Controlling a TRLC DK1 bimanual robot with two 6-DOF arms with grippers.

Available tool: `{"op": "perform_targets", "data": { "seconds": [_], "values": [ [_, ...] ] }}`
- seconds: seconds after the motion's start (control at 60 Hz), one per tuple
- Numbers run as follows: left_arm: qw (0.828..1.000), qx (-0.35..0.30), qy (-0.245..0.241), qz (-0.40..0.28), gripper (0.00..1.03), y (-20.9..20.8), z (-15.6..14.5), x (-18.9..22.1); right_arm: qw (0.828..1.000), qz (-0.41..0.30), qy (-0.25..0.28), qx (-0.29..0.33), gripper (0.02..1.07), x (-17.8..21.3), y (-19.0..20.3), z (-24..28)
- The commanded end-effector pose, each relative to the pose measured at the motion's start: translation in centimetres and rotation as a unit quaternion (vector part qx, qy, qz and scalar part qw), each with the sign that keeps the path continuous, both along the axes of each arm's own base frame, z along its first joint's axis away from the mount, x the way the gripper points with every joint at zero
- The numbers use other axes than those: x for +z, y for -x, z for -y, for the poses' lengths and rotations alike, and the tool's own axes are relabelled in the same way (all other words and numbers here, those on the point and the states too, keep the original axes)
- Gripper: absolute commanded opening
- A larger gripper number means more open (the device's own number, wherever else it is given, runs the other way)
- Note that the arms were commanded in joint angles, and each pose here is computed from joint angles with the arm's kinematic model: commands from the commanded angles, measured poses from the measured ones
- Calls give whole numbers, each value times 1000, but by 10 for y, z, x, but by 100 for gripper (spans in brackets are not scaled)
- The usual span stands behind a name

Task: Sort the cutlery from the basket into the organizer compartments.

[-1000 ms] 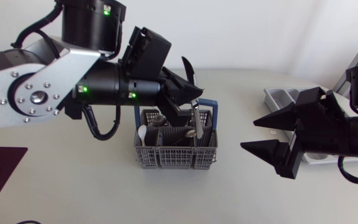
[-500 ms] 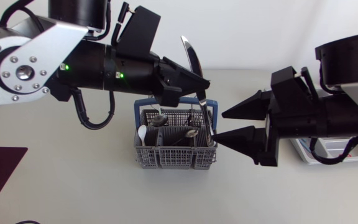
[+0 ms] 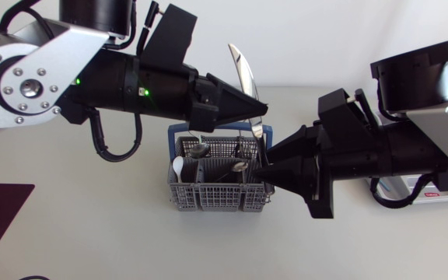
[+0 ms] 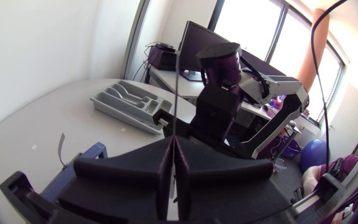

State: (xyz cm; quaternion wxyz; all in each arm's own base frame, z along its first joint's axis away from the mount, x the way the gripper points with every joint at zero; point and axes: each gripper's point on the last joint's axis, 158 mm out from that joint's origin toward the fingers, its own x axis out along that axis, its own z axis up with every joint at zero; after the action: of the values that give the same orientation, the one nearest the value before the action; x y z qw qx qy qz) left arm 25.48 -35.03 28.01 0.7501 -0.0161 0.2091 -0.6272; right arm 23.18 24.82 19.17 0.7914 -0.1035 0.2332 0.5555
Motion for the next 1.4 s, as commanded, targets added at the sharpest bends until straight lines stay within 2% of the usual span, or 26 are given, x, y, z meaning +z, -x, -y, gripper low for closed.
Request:
{"op": "perform_targets", "data": {
  "seconds": [0.0, 0.2, 0.533, 0.6, 0.633, 0.65, 0.7, 0.767, 0.817, 0.95, 1.1, 1.233, 1.383],
  "values": [
    [1000, 0, 16, -5, 3, -4, 0, 14, 1000, -24, 1, 3, 17, -10, 7, -2],
    [1000, 1, 16, -10, 3, -5, -2, 13, 999, -35, 1, 4, 8, -15, 12, -2],
    [1000, 3, 20, -9, 5, -6, -3, 15, 999, -37, 0, 5, 8, -14, 15, -3],
    [1000, 6, 20, -8, 29, -9, -4, 14, 999, -37, 0, 5, 8, -14, 16, -2],
    [1000, 9, 21, -6, 43, -9, -6, 15, 999, -37, 1, 4, 8, -14, 16, -2],
    [1000, 12, 21, -5, 54, -11, -7, 16, 999, -37, 1, 4, 8, -15, 17, -1],
    [1000, 24, 19, 7, 71, -14, -10, 19, 999, -37, 1, 3, 8, -15, 18, 0],
    [998, 45, 13, 31, 90, -18, -15, 21, 999, -36, 0, 1, 8, -14, 19, 1],
    [998, 49, 14, 43, 98, -16, -17, 26, 999, -35, 1, -5, 8, -13, 19, 5],
    [994, 73, 12, 75, 98, -19, -27, 37, 999, -30, 1, -37, 8, -12, 12, 23],
    [983, 138, 2, 120, 98, -35, -49, 51, 994, -22, 20, -109, 8, -20, -12, 65],
    [970, 176, -38, 165, 98, -42, -58, 43, 983, -10, 45, -180, 8, -33, -33, 115],
    [957, 182, -111, 197, 97, -43, -53, 1, 961, -1, 72, -267, 8, -44, -57, 181]
  ]
}}
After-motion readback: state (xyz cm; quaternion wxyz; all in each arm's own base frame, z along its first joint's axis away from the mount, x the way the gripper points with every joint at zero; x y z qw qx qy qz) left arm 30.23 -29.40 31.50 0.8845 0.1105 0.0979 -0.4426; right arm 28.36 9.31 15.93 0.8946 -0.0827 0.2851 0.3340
